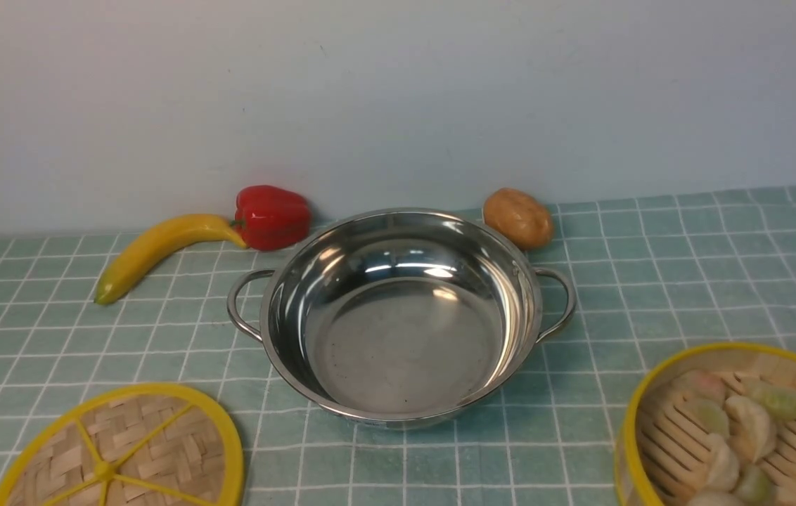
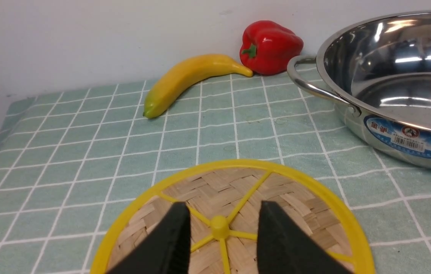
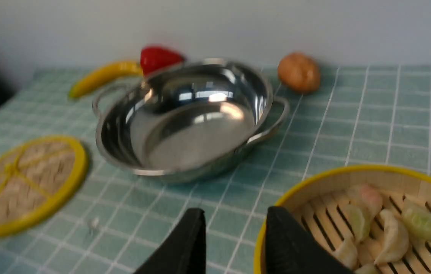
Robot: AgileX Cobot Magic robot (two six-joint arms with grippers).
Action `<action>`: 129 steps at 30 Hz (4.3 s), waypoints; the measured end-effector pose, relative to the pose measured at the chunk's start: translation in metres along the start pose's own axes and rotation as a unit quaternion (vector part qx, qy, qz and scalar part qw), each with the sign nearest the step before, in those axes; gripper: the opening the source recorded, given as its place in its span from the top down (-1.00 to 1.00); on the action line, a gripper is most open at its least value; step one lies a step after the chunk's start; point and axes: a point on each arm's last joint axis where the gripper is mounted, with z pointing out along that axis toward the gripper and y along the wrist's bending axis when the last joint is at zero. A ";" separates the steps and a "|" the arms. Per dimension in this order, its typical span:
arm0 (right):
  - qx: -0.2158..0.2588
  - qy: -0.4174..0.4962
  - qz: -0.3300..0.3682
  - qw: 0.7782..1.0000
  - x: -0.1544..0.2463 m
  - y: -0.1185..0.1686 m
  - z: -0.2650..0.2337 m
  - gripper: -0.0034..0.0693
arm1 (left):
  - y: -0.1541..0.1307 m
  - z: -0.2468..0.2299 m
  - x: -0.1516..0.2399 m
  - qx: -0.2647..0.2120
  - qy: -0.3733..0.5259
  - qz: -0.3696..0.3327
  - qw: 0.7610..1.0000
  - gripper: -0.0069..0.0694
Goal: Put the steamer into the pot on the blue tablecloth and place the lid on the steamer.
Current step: 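Reach for and grasp the rim of the bamboo steamer holding the buns with the right gripper, then place the bamboo steamer basket of food into the steel pot with the right gripper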
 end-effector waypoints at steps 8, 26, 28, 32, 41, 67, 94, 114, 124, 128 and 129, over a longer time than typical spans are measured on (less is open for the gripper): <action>-0.039 0.172 -0.039 0.984 -0.042 -0.016 0.059 0.24 | 0.000 0.000 0.000 0.000 0.000 0.000 1.000 0.18; 0.010 0.440 -0.031 0.897 -0.020 -0.016 0.208 0.24 | 0.000 0.000 0.000 0.000 0.000 0.000 1.000 0.18; 0.027 0.463 -0.052 0.884 -0.014 -0.013 0.222 0.24 | 0.000 0.000 0.000 0.000 0.000 0.000 1.000 0.18; 0.048 0.487 -0.067 0.869 -0.006 -0.008 0.241 0.24 | 0.000 0.000 0.000 0.000 0.000 0.000 1.000 0.18; 0.070 0.530 -0.059 0.843 0.014 -0.014 0.265 0.24 | 0.000 0.000 0.000 0.000 0.000 0.000 1.000 0.18; 0.095 0.584 -0.024 0.805 0.042 -0.022 0.284 0.74 | 0.000 0.000 0.000 0.000 0.000 0.000 1.000 0.18; 0.022 0.349 -0.189 0.918 -0.127 0.064 0.261 0.74 | 0.000 0.000 0.000 0.000 0.000 0.000 1.000 0.18; -0.045 0.406 -0.449 0.795 -0.022 0.160 0.379 0.75 | 0.000 0.000 0.000 0.000 0.000 0.000 1.000 0.18; -0.054 0.438 -0.457 0.773 0.006 0.154 0.398 0.75 | 0.000 0.000 0.000 0.000 0.000 0.000 1.000 0.18; -0.056 0.438 -0.460 0.770 0.008 0.154 0.401 0.75 | 0.000 0.000 0.000 0.000 0.000 0.000 1.000 0.18; -0.057 0.438 -0.460 0.770 0.008 0.154 0.401 0.75 | 0.000 0.000 0.000 0.000 0.000 0.000 1.000 0.18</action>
